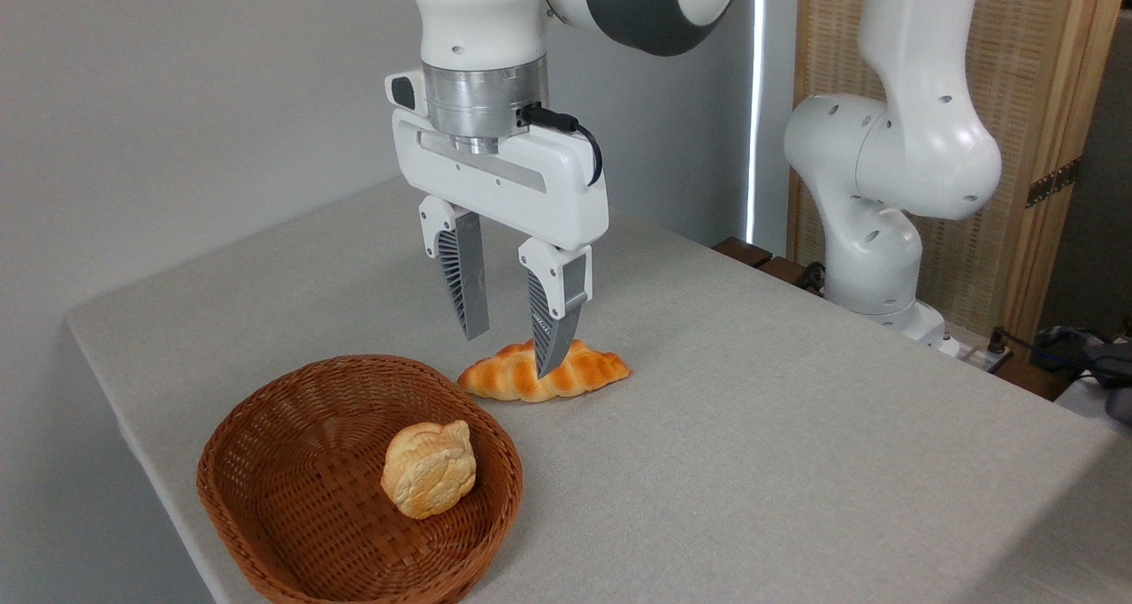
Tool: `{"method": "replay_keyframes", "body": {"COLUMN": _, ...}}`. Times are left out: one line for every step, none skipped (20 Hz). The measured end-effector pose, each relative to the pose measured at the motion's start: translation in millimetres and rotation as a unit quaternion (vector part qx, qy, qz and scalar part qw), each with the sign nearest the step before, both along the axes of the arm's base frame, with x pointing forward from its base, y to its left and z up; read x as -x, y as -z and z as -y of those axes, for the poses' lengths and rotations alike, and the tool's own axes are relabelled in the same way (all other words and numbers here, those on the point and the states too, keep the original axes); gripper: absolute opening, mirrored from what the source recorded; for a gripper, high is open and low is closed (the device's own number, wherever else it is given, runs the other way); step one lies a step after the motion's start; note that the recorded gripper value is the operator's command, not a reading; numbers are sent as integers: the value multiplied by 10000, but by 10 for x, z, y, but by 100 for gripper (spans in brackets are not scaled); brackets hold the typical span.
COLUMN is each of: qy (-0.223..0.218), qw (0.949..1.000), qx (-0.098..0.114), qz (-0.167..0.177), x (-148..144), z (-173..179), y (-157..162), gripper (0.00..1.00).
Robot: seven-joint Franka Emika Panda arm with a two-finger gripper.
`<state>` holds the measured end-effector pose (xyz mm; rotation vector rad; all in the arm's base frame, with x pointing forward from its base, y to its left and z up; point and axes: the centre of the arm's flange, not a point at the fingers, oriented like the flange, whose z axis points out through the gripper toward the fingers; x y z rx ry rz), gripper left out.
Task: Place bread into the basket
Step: 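Lower the open gripper toward the twisted bread roll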
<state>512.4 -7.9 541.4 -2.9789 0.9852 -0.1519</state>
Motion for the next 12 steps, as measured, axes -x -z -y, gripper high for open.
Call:
{"method": "replay_keyframes", "body": {"qy": 0, "qw": 10000, "qx": 0, "qz": 0, "x": 0, "z": 0, "y": 0, "gripper": 100}}
{"method": "replay_keyframes", "body": {"qy": -3, "qw": 10000, "qx": 1, "qz": -27, "x": 5, "z": -4, "y": 5, "gripper": 100}}
{"method": "replay_keyframes", "body": {"qy": -12, "qw": 10000, "qx": 2, "qz": -78, "x": 16, "z": -15, "y": 14, "gripper": 100}}
{"method": "replay_keyframes", "body": {"qy": -19, "qw": 9999, "qx": 4, "qz": -108, "x": 22, "z": -24, "y": 20, "gripper": 100}}
{"method": "replay_keyframes", "body": {"qy": -24, "qw": 9999, "qx": 5, "qz": -118, "x": 24, "z": -30, "y": 21, "gripper": 100}}
{"method": "replay_keyframes", "body": {"qy": -27, "qw": 9999, "qx": 5, "qz": -119, "x": 24, "z": -33, "y": 21, "gripper": 100}}
{"method": "replay_keyframes", "body": {"qy": -27, "qw": 9999, "qx": 5, "qz": -118, "x": 25, "z": -33, "y": 21, "gripper": 100}}
{"method": "replay_keyframes", "body": {"qy": -27, "qw": 9999, "qx": 5, "qz": -117, "x": 25, "z": -33, "y": 19, "gripper": 100}}
{"method": "replay_keyframes", "body": {"qy": -27, "qw": 9999, "qx": 5, "qz": -115, "x": 26, "z": -33, "y": 18, "gripper": 100}}
{"method": "replay_keyframes", "body": {"qy": -27, "qw": 9999, "qx": 5, "qz": -114, "x": 27, "z": -33, "y": 16, "gripper": 100}}
{"method": "replay_keyframes", "body": {"qy": -27, "qw": 9999, "qx": 5, "qz": -113, "x": 27, "z": -33, "y": 15, "gripper": 100}}
{"method": "replay_keyframes", "body": {"qy": -25, "qw": 9999, "qx": 5, "qz": -114, "x": 27, "z": -31, "y": 15, "gripper": 100}}
